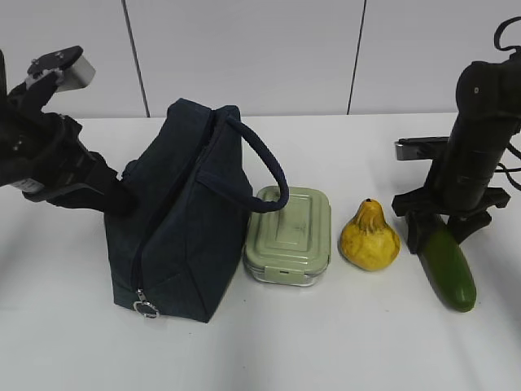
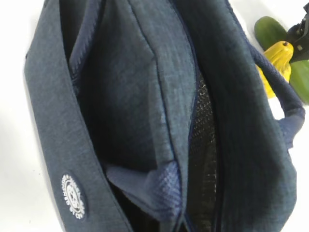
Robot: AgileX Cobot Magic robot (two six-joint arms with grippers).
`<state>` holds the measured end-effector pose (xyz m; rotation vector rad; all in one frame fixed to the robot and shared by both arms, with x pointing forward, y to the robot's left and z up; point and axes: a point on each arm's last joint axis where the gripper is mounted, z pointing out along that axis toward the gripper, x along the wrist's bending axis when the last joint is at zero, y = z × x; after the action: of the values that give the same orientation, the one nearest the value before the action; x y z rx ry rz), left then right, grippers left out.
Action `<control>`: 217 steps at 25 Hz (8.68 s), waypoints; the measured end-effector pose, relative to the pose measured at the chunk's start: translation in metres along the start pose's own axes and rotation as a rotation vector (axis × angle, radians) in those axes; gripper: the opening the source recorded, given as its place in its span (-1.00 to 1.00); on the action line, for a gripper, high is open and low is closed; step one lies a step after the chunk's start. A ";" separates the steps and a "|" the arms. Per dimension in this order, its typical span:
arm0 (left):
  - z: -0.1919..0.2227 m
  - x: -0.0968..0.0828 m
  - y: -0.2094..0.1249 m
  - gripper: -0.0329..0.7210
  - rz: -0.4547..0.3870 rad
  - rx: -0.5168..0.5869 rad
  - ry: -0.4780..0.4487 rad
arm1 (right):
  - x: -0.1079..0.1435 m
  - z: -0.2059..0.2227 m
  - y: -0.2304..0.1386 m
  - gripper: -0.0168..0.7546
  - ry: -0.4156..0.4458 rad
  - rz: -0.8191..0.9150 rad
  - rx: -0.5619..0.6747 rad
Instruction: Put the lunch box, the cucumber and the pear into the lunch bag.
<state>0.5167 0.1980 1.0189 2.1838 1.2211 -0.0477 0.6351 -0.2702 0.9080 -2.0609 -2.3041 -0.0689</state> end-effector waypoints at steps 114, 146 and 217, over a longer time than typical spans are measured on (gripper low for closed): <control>0.000 0.001 0.002 -0.95 -0.014 -0.026 0.005 | 0.075 -0.049 0.010 -0.48 0.198 -0.257 -0.007; 0.001 0.001 0.002 -0.95 -0.014 -0.023 0.004 | 0.222 -0.118 0.011 -0.51 0.273 -0.775 -0.381; 0.001 0.001 0.002 -0.95 -0.020 -0.025 0.003 | 0.057 0.028 -0.009 0.58 0.921 -0.119 -0.299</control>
<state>0.5190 0.1973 1.0195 2.1505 1.2390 -0.0378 0.6197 -0.2127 0.8842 -1.4664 -1.8530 -1.1484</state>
